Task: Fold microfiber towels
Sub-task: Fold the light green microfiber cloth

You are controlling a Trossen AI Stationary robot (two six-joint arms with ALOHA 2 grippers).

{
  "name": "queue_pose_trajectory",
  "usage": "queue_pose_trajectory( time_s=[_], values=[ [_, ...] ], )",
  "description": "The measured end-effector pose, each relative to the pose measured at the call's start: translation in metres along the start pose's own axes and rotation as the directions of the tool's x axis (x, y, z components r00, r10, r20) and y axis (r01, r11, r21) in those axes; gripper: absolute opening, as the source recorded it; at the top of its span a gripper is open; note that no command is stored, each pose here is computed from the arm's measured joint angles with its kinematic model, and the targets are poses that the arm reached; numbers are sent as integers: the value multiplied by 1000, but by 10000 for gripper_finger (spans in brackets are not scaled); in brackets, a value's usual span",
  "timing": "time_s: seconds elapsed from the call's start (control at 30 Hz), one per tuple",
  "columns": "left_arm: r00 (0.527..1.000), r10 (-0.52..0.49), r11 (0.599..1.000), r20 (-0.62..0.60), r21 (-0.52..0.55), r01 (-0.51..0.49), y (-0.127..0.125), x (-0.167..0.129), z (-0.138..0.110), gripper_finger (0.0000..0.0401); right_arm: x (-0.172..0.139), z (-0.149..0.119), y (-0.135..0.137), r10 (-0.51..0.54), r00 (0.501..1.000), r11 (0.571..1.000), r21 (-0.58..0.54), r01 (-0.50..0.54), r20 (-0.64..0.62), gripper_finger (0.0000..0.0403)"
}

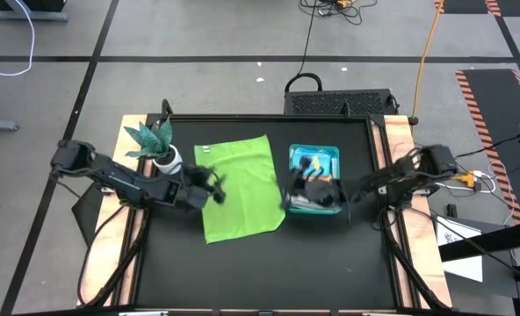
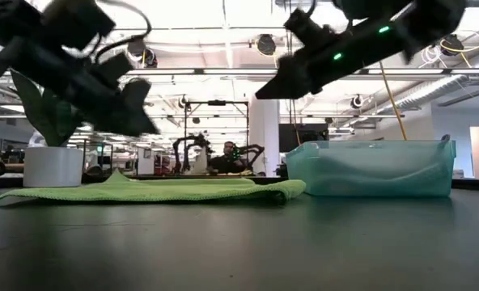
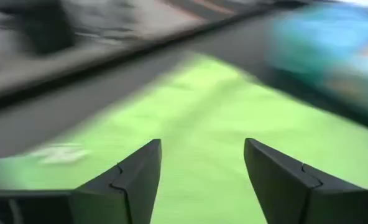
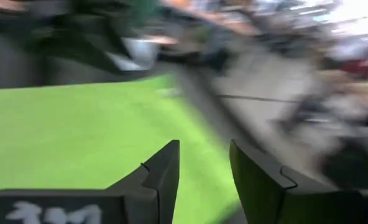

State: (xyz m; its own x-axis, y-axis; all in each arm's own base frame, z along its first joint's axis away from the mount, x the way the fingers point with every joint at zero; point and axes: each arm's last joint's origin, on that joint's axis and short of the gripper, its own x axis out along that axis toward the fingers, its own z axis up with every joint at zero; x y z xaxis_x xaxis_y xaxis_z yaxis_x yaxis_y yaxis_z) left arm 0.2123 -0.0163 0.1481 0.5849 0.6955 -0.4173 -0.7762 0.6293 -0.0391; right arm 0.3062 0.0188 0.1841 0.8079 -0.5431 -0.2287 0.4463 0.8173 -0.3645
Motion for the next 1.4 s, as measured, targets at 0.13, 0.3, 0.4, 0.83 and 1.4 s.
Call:
queue_pose_trajectory(
  time_s=[0.13, 0.3, 0.4, 0.83, 1.4],
  values=[
    [930, -367, 930, -10, -14, 367, -36, -12, -5, 201, -27, -4, 34, 293, 955, 953, 85, -289, -35, 126],
    [810, -584, 811, -56, -8, 584, -69, -16, -35, 155, -62, -6, 67, 531, 846, 839, 169, -518, -45, 113],
    [815, -560, 824, -148, -5, 566, -82, -10, -57, 129, -81, -6, 81, 585, 810, 806, 140, -575, -40, 106],
    [783, -313, 891, -538, 118, 437, -73, -70, -62, 45, -102, -12, 98, 646, 762, 762, 117, -637, -51, 102],
    [864, -450, 848, -225, 196, 492, -108, -40, -53, 9, -33, -9, 157, 468, 822, 676, -468, -569, -324, 118]
  ],
)
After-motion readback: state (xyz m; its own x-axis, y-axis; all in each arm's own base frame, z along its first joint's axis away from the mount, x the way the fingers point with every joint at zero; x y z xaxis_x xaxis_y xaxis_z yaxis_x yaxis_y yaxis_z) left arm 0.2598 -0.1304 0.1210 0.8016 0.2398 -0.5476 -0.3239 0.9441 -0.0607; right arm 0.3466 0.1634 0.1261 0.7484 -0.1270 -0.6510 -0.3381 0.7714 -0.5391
